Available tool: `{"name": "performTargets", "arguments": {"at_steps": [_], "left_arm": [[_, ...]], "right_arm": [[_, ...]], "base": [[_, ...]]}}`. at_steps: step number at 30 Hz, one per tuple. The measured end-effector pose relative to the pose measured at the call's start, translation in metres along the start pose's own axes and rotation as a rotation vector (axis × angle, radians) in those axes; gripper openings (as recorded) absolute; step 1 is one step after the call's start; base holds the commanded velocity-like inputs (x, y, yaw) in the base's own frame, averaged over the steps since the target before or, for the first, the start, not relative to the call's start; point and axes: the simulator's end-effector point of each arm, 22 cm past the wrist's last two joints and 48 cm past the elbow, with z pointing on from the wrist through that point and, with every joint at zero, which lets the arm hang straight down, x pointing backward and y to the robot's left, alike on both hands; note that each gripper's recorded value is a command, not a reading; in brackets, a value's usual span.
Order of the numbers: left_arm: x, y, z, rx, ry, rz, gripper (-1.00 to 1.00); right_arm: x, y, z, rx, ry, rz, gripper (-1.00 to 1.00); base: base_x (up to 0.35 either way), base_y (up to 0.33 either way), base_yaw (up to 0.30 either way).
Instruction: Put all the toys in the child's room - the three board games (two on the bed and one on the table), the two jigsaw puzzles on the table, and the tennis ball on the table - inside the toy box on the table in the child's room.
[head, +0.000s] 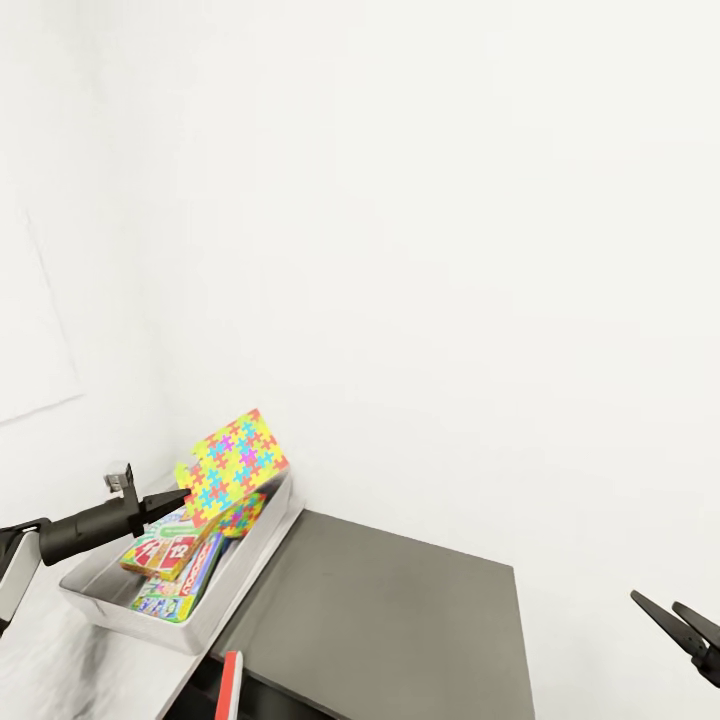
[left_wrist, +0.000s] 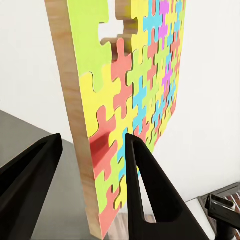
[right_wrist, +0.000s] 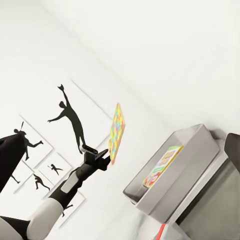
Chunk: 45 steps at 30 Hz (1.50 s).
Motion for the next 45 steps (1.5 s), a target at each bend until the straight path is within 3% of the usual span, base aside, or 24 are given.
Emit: {"name": "performTargets", "arguments": {"at_steps": [15,19,23,27,34,40,45], "left_arm": [[0.0,0.008,-0.002,-0.028,-0.003,-0.004,-1.0],[0.0,0.03,-0.005,-0.122,-0.004,-0.008,-1.0],[0.001,0.066,-0.013,-0.286,-0.005,-0.011,-1.0],[0.0,0.087,-0.019,-0.387,-0.009,-0.018,-1.0],[-0.031,0.091,-0.022,-0.44,-0.069,-0.024,-1.0],[-0.064,0.11,-0.039,-0.53,-0.16,-0.09,-1.0],[-0.07,0.124,-0.052,-0.598,-0.191,-0.119,-1.0]], "right_arm": [[0.0,-0.001,-0.001,0.003,-0.001,0.003,1.0],[0.0,-0.002,-0.001,0.004,-0.002,0.006,1.0],[0.0,-0.002,-0.001,0.004,-0.003,0.006,1.0],[0.0,-0.002,-0.002,0.004,-0.004,0.006,1.0],[-0.001,-0.002,-0.002,0.004,-0.004,0.004,1.0],[-0.001,-0.002,-0.002,0.004,-0.005,0.004,1.0],[-0.002,-0.002,-0.003,0.006,-0.008,0.002,1.0]], "base": [[0.0,0.002,0.0],[0.0,0.0,0.0],[0.0,0.0,0.0],[0.0,0.0,0.0],[0.0,0.0,0.0],[0.0,0.0,0.0],[0.0,0.0,0.0]]}}
